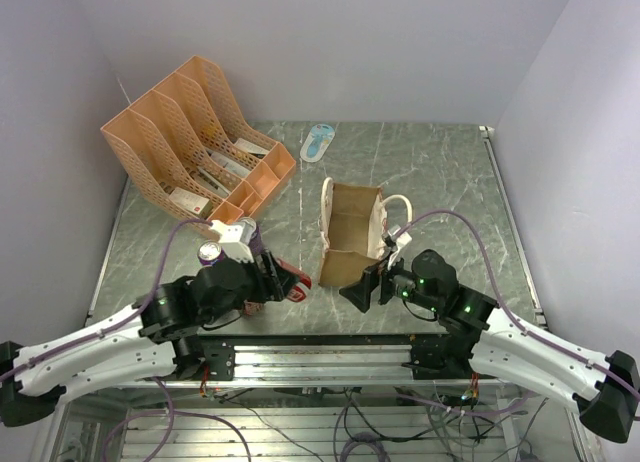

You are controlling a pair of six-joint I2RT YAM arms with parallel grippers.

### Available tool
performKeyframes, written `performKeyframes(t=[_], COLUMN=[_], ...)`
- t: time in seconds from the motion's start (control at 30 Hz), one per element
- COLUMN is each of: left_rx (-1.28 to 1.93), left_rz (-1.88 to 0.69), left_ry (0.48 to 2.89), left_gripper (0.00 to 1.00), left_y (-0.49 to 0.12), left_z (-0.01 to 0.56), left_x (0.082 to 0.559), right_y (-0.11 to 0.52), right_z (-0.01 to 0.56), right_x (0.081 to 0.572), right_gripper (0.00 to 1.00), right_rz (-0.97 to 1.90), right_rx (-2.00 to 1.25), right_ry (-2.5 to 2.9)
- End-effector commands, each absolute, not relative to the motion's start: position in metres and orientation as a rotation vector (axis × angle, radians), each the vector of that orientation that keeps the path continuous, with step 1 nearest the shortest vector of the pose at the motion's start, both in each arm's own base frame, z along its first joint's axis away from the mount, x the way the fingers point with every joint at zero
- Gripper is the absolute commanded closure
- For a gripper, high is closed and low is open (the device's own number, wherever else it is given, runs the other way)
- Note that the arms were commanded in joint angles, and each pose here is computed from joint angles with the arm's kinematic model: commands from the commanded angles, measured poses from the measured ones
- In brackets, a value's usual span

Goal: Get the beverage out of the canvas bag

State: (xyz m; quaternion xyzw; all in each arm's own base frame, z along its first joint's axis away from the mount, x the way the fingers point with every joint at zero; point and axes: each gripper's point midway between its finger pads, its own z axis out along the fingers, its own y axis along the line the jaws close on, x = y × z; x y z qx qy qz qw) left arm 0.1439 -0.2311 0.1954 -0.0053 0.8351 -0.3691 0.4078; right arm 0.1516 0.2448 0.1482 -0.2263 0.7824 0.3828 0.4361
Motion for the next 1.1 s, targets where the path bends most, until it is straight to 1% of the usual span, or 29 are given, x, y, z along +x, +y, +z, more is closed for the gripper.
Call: performKeyframes(t=[0.0,0.13,0.23,0.47,0.73,0.83,1.07], left_rx=[-0.131,-0.173,-0.154,-0.036,0.124,0.121,0.023], left_rz=[-0.859,-0.787,-0.771,-0.606,-0.420,-0.337,-0.138], left_ry=[1.975,1.961,1.952,1.982,1.985,1.970,1.930], left_gripper=[0.93,0.93,0.93,0.93,0.93,0.93,0.93], left_y=[-0.191,-0.164,-0.162,-0.178,-0.224,-0.232,-0.216], left_z=[0.241,0.240,0.239,0.231,0.220,0.210,0.182], left_x=[0.155,0.156,0.157,0.173,0.205,0.219,0.240], right_y=[0.230,0.229,0.234,0.238,0.240,0.241,0.242], right_z=[0.144,0.145,0.149,0.158,0.153,0.153,0.149], right_x=[0.161,0.162,0.156,0.147,0.146,0.146,0.146], right_gripper=[0.00,0.00,0.00,0.00,0.00,0.00,0.00], right_rz=[0.862,0.859,0.901,0.967,0.975,0.972,0.973], right_rx=[-0.483,-0.482,-0.521,-0.573,-0.584,-0.584,-0.593], right_ry=[1.974,1.968,1.951,1.887,1.891,1.895,1.902])
